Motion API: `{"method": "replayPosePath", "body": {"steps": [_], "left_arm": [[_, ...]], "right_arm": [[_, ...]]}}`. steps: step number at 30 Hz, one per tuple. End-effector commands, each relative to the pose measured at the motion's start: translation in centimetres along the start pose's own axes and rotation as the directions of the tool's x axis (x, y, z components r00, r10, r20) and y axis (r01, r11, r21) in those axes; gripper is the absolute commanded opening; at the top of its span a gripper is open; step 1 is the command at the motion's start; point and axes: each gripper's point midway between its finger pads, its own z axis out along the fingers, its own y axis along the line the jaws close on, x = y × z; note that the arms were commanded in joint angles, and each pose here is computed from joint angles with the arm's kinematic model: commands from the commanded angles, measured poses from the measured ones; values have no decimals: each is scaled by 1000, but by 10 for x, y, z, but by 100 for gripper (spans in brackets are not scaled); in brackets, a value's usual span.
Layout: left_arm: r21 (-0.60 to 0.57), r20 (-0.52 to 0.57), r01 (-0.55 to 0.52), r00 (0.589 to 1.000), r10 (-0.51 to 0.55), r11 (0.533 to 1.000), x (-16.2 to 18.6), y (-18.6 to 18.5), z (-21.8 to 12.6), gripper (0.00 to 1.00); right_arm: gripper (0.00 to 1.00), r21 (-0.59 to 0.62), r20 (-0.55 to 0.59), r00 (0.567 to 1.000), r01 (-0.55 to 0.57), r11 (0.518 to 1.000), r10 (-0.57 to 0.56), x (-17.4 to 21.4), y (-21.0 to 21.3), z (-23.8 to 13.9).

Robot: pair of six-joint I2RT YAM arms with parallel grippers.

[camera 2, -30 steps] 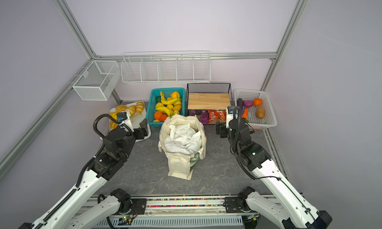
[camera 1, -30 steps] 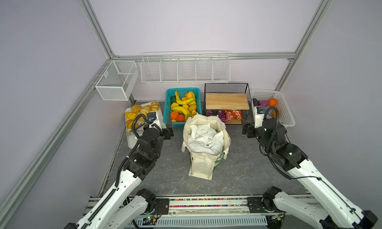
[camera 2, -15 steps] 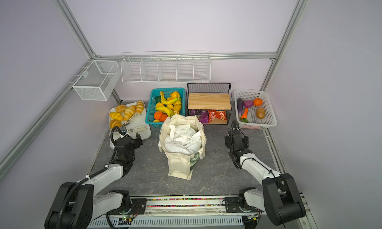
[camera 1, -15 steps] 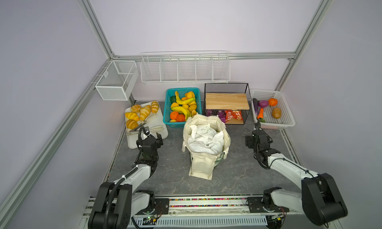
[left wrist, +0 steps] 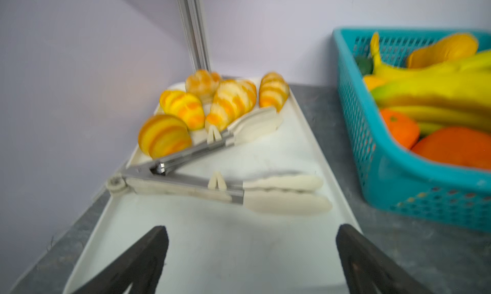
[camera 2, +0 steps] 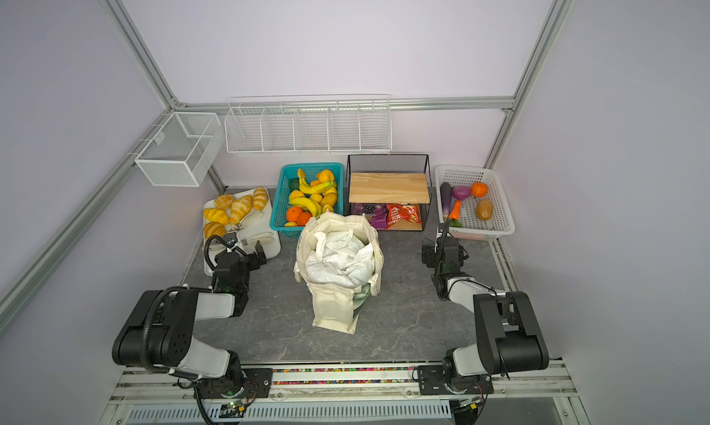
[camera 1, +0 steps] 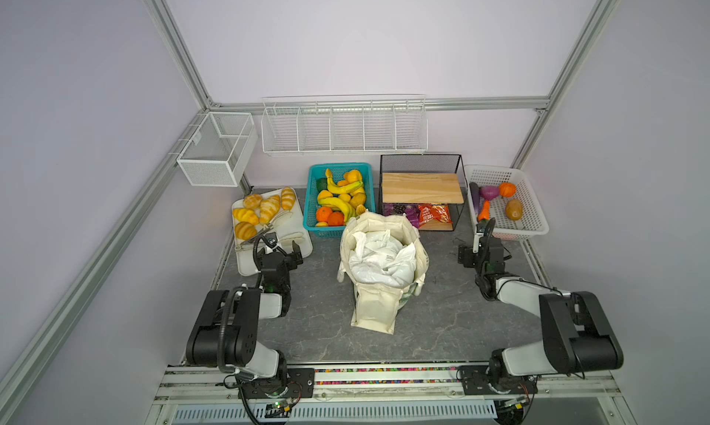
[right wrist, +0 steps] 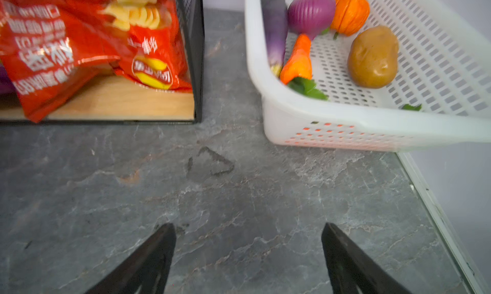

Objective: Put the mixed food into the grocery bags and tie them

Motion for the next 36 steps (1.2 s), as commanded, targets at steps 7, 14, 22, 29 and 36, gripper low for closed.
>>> {"method": "replayPosePath", "body": {"steps": [7,14,22,29,36], "left_arm": [[28,25,12,1000,-13,1000,-23,-6,13,99],[30,40,12,999,-14,999,-23,-6,12,99],[29,44,13,999,-14,1000,-24,-6,12,99],[29,45,12,999,-13,1000,-24,-6,12,99],[28,43,9,999,-11,1000,-23,-6,12,99]], "right_arm": [[89,-32,209,976,-49,998,54,-15,-12,-7],[89,-95,181,983,-2,995,19,-7,2,7],[89,-97,173,985,-4,995,21,-6,2,7],[89,-99,170,985,-4,995,21,-6,2,7],[89,-99,170,985,-5,995,22,-6,2,7]]}}
